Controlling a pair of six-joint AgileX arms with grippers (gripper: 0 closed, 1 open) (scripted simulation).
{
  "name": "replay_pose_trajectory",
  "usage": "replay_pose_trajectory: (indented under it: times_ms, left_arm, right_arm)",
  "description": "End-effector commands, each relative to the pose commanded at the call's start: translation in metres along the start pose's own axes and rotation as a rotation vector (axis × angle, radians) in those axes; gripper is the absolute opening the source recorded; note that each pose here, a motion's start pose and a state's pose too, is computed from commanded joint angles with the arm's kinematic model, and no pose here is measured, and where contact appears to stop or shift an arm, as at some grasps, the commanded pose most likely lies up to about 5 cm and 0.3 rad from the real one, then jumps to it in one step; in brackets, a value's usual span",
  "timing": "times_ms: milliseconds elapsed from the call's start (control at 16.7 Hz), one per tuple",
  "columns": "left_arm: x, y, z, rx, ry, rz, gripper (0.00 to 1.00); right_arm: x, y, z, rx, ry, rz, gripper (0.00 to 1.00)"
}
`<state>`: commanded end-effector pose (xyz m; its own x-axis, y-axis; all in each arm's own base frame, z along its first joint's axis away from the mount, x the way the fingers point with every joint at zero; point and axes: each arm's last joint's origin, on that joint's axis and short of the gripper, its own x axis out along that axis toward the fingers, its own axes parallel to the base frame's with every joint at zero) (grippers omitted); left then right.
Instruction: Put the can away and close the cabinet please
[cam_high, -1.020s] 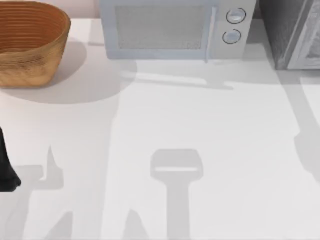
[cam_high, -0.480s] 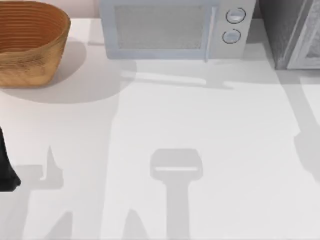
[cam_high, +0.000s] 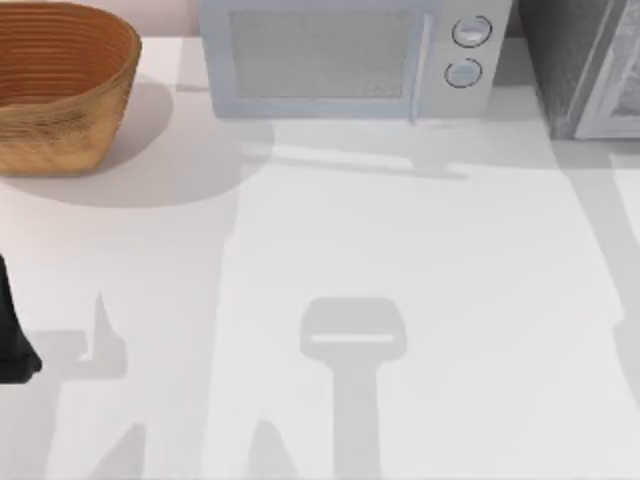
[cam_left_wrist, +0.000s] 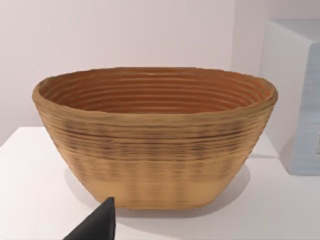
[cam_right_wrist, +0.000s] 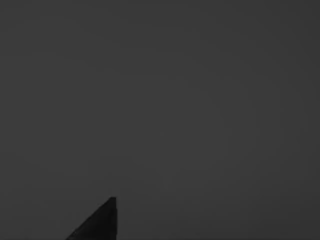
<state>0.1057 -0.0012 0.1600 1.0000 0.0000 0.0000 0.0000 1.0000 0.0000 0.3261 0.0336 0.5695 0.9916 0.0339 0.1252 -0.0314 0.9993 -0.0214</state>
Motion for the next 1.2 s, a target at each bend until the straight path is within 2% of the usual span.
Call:
replay_pose_trajectory:
  times_ms: [180, 360, 540, 780, 1020, 1200]
  left_arm:
    - [0.000, 0.000, 0.000, 0.000, 0.000, 0.000, 1.00]
    - [0.000, 0.000, 0.000, 0.000, 0.000, 0.000, 1.00]
    - [0.000, 0.000, 0.000, 0.000, 0.000, 0.000, 1.00]
    - [0.000, 0.000, 0.000, 0.000, 0.000, 0.000, 1.00]
    - [0.000, 0.000, 0.000, 0.000, 0.000, 0.000, 1.00]
    - [0.000, 0.000, 0.000, 0.000, 0.000, 0.000, 1.00]
  right_arm:
    - [-0.059, -0.006, 0.007, -0.014, -0.047, 0.014, 1.00]
    - [-0.118, -0.011, -0.022, -0.026, -0.044, 0.022, 1.00]
    - [-0.170, -0.015, -0.088, -0.031, 0.006, 0.024, 1.00]
    - [-0.225, -0.018, -0.201, -0.023, 0.078, 0.016, 1.00]
    - [-0.258, -0.018, -0.298, -0.006, 0.105, -0.003, 1.00]
    - [-0.268, -0.019, -0.348, 0.008, 0.115, -0.019, 1.00]
